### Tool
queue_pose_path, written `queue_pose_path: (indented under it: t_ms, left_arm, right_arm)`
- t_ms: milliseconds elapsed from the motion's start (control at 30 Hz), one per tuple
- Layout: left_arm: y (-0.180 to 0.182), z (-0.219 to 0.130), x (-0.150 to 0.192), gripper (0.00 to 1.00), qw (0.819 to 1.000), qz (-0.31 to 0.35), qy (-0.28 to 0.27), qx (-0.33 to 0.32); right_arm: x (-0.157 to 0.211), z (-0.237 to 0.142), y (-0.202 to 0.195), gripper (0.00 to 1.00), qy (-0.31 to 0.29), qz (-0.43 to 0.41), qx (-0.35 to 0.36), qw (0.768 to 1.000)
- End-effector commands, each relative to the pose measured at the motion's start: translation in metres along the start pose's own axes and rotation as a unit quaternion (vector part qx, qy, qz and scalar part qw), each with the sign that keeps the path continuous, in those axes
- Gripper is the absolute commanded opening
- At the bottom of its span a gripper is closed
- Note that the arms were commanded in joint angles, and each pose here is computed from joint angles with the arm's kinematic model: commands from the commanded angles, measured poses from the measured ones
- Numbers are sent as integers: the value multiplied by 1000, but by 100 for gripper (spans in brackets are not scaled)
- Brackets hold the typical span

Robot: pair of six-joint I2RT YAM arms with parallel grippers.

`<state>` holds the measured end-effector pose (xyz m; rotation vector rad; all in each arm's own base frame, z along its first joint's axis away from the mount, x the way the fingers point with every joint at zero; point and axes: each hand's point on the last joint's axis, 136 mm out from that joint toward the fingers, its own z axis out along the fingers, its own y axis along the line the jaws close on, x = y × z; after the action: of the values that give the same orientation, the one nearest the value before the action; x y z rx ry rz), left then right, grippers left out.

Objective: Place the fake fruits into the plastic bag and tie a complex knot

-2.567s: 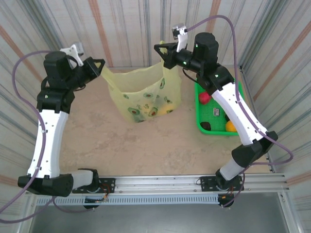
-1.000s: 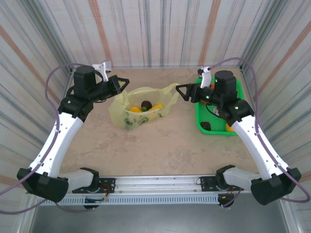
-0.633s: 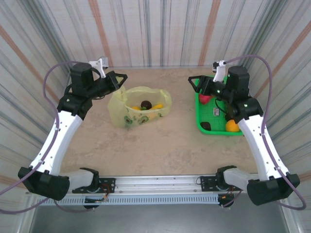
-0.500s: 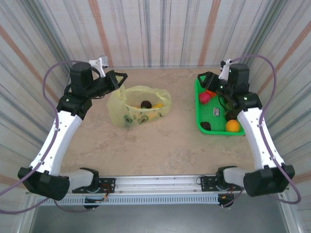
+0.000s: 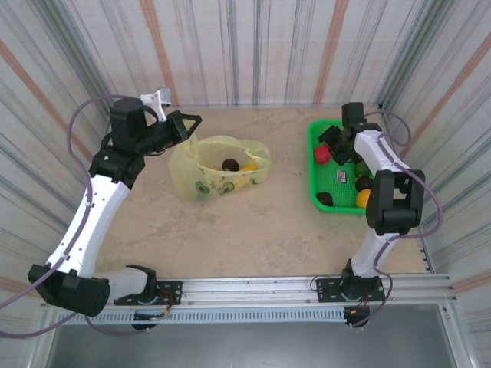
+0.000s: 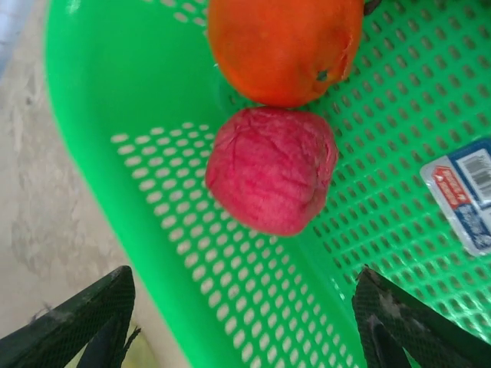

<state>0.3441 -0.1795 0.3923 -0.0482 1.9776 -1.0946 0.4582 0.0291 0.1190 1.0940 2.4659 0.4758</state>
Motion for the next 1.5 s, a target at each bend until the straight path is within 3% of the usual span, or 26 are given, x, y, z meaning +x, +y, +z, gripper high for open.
queue_pose_path:
  t_ms: [0,133,367,567,633,900,1133,1267,1467]
  left_arm:
    - [-11,-5,-10,0,1000,8,-11,17]
    - [-12,-6,-11,0,1000,9,-11,15]
    - [-9,-6,-10,0,1000,9,-10,8]
    - [-7,-6,-9,0,1000,5,-9,6]
    - [-8,-6,-9,0,1000,4,-8,6]
    - [-10,-12,-9,0,1000,13,-11,1]
    - [-9,-16,-7,0,1000,20,-7,-6]
    - [-11,-17,-7,0,1000,16,-6,-3]
    - [-10,-19,-8,0,1000,22,-5,-12]
  right_arm:
    - [-15,19,12,80,-3,65,-18,998]
    - [-18,43,15,85,0,68,-11,998]
    - [-11,72,1,84,24,79,21,996]
    - [-7,75,-2,64,30,84,15,996]
    - [-8,67,-1,61,23,83,12,996]
    - [-21,-3,13,61,-30,60,-39,997]
    - [-3,-84,39,60,-61,7,-137,989]
    - [28,-141,73,60,-74,-85,-226,967]
    - [97,-236,138,58,-78,-260,-341,900]
